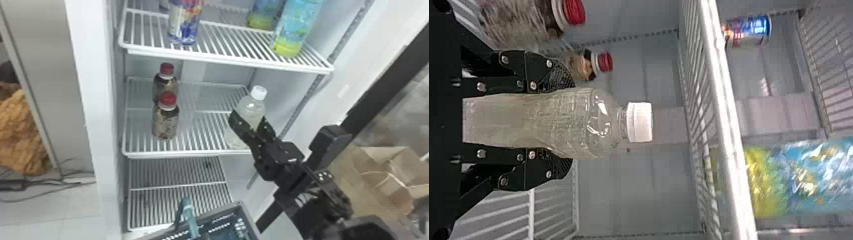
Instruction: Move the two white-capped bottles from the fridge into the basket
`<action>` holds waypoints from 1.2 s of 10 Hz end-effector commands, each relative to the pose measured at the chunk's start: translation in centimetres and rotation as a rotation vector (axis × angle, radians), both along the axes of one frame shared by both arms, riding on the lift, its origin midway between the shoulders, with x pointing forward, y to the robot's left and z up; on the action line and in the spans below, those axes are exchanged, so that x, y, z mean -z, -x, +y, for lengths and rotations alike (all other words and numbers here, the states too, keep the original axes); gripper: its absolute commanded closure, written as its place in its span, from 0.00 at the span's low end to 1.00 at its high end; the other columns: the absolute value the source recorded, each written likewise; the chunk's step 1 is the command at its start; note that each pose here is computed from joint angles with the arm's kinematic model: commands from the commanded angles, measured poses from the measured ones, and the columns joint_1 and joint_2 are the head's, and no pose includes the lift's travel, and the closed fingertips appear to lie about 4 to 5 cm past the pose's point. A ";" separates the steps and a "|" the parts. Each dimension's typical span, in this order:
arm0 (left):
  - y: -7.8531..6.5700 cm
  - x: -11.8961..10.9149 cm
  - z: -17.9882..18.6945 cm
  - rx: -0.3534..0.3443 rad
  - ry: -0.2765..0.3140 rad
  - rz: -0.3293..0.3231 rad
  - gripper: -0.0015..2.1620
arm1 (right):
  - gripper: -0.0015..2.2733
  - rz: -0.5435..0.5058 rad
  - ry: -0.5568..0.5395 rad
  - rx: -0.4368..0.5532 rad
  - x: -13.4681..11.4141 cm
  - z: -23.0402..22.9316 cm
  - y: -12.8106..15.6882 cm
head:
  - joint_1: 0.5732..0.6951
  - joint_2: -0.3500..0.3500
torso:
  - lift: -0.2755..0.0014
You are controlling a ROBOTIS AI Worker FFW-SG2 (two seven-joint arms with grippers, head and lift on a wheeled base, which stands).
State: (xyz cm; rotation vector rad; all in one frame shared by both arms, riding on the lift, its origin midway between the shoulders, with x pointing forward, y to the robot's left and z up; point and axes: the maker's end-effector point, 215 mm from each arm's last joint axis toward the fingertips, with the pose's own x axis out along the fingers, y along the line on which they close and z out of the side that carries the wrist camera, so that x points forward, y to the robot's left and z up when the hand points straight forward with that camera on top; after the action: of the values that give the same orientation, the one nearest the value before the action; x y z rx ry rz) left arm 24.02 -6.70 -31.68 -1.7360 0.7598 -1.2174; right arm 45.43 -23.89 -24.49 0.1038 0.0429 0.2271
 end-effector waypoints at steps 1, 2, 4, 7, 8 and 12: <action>-0.1 0.0 0.0 0.000 0.000 -0.002 0.52 | 0.38 0.030 -0.004 -0.040 -1.1 1.8 2.5 | 1.00 0.00 | 0.06; 0.0 0.0 0.0 0.000 0.000 0.001 0.52 | 0.38 0.057 -0.009 -0.054 -1.3 2.4 3.7 | 1.00 0.00 | 0.06; -0.1 0.0 0.0 0.000 0.000 -0.002 0.52 | 0.38 0.143 0.003 -0.087 -0.9 3.7 6.0 | 1.00 0.00 | 0.06; 0.0 0.1 0.1 -0.004 -0.002 0.002 0.52 | 0.38 0.305 0.041 -0.083 1.7 3.0 9.8 | 1.00 0.00 | 0.06; 0.0 0.1 0.1 -0.004 -0.002 0.002 0.52 | 0.38 0.353 0.046 -0.089 2.8 3.1 10.6 | 1.00 0.00 | 0.06; -0.1 0.0 0.1 0.000 0.000 -0.002 0.52 | 0.38 0.508 0.008 -0.127 5.5 4.6 14.3 | 1.00 0.00 | 0.06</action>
State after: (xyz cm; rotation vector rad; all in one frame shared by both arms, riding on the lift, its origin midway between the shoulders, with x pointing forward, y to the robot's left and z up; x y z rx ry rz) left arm 24.06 -6.61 -31.70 -1.7348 0.7600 -1.2171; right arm 31.50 -19.43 -29.65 0.1428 0.5391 0.3207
